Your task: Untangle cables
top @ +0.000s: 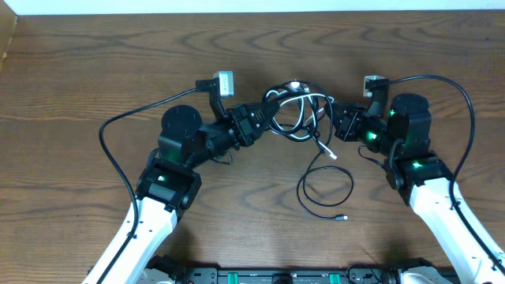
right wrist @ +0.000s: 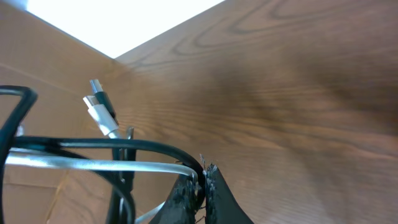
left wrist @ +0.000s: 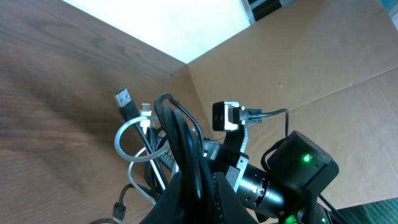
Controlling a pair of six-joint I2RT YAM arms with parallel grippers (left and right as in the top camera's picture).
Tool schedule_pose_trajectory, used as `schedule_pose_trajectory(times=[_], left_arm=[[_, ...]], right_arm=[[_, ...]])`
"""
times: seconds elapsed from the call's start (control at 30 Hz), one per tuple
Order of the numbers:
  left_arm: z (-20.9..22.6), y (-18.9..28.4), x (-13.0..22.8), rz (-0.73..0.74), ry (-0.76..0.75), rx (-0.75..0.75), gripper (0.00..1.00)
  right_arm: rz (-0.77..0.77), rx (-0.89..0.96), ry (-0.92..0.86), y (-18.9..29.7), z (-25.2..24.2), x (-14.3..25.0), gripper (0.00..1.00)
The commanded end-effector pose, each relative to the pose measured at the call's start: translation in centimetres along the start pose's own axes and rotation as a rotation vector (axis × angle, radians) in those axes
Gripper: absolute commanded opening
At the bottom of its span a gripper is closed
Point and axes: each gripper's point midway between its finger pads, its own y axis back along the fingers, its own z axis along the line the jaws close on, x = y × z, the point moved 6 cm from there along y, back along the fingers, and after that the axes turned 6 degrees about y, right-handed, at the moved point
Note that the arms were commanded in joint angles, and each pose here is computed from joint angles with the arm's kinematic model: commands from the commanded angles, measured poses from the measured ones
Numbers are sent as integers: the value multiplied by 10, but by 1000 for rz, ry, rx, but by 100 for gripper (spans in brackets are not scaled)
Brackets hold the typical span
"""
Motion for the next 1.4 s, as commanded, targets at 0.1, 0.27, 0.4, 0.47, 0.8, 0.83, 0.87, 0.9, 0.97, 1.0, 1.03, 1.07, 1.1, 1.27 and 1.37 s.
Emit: schedule_pose_trajectory(times=[0.1, 0.27, 0.4, 0.47, 0.8, 0.83, 0.87, 0.9, 0.97, 1.0, 1.03, 1.07, 1.1, 1.27, 1.37], left_arm=[[-13, 14, -22, -88, -74, 31, 8], [-9, 19, -30, -113, -71, 18, 8], [-9, 19, -30, -113, -71, 18, 7], [-9, 19, -30, -113, -71, 18, 8], [-20, 19, -18, -4, -91, 102, 8], [-23, 19, -17, 10, -103, 124, 8], [-28, 20, -15, 29, -123, 157, 7], [-33, 21, -14, 42, -141, 185, 7], [-43, 23, -12, 67, -189, 248, 8], [-48, 24, -11, 77, -212, 276, 7], [-52, 26, -10, 87, -232, 300, 8], [-54, 26, -9, 96, -243, 314, 7], [-55, 27, -8, 104, -249, 322, 7], [-56, 27, -6, 127, -243, 330, 8], [-56, 27, -5, 133, -224, 330, 8]], right_arm=[[-83, 279, -34, 17, -55, -13, 1], [-93, 310, -78, 28, -72, -16, 1], [-84, 295, -75, 30, -72, -16, 1], [-79, 283, -76, 29, -71, -15, 1], [-29, 88, 35, 25, -48, -14, 14], [-30, 85, 38, 25, -48, -14, 14], [-31, 86, 37, 25, -48, -14, 15], [-33, 91, 36, 25, -48, -14, 17], [-43, 120, 27, 25, -52, -16, 19], [-45, 126, 24, 25, -52, -16, 19], [-49, 124, 27, 25, -52, -17, 20], [-53, 112, 33, 25, -50, -18, 20], [-54, 90, 39, 25, -48, -19, 20], [-67, -202, 217, 27, -10, -27, 24], [-82, -320, 281, 32, 6, -31, 27]])
